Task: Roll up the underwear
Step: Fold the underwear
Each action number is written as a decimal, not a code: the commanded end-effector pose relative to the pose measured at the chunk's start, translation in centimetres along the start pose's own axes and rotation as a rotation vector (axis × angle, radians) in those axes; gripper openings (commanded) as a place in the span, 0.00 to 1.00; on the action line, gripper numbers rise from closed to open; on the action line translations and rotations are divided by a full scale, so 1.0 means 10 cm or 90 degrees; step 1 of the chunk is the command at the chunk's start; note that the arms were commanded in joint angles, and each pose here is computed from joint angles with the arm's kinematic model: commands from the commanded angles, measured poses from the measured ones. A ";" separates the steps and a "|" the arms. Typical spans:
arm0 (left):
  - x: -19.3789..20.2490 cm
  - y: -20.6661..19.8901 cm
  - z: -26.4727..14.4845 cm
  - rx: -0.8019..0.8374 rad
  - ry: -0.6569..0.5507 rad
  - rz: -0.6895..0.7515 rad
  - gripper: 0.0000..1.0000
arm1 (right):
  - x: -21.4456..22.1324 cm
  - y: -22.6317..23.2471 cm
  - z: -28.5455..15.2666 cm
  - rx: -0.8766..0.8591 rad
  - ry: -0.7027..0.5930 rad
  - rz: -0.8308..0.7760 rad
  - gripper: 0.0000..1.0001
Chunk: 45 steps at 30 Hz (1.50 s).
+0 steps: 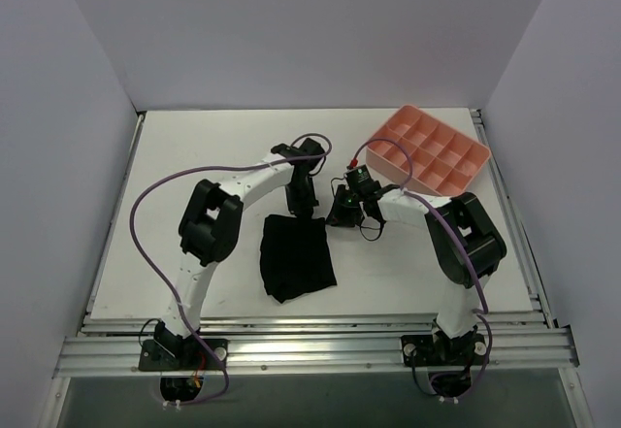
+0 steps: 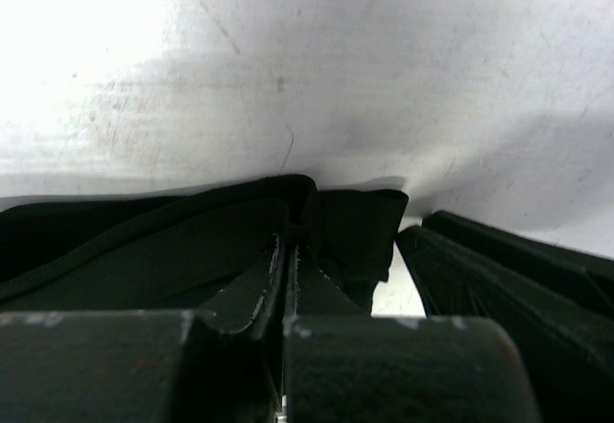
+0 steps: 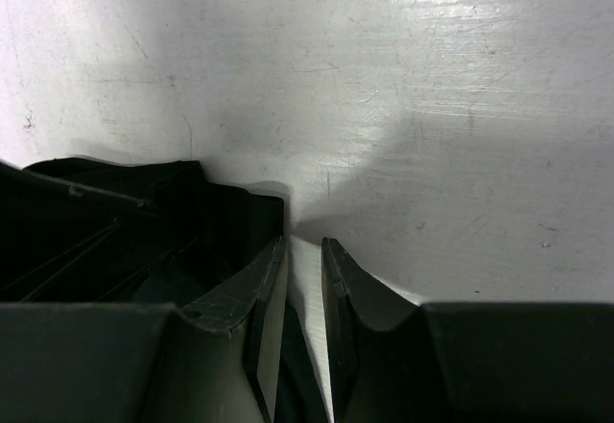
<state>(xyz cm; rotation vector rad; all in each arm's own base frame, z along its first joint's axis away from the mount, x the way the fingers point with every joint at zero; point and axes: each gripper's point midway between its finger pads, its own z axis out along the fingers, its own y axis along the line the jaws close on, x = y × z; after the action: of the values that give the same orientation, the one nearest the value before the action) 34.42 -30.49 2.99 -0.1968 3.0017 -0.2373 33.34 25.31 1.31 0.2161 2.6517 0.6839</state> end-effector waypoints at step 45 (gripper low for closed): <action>0.17 -0.38 -0.18 0.139 -0.013 0.065 0.32 | -0.20 0.31 -0.33 -0.077 -0.039 0.039 0.34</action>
<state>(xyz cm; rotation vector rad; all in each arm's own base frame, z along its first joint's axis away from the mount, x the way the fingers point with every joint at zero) 32.28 -33.70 4.52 -0.0484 2.9602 -0.5042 33.02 25.13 3.05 0.2759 2.6072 0.7531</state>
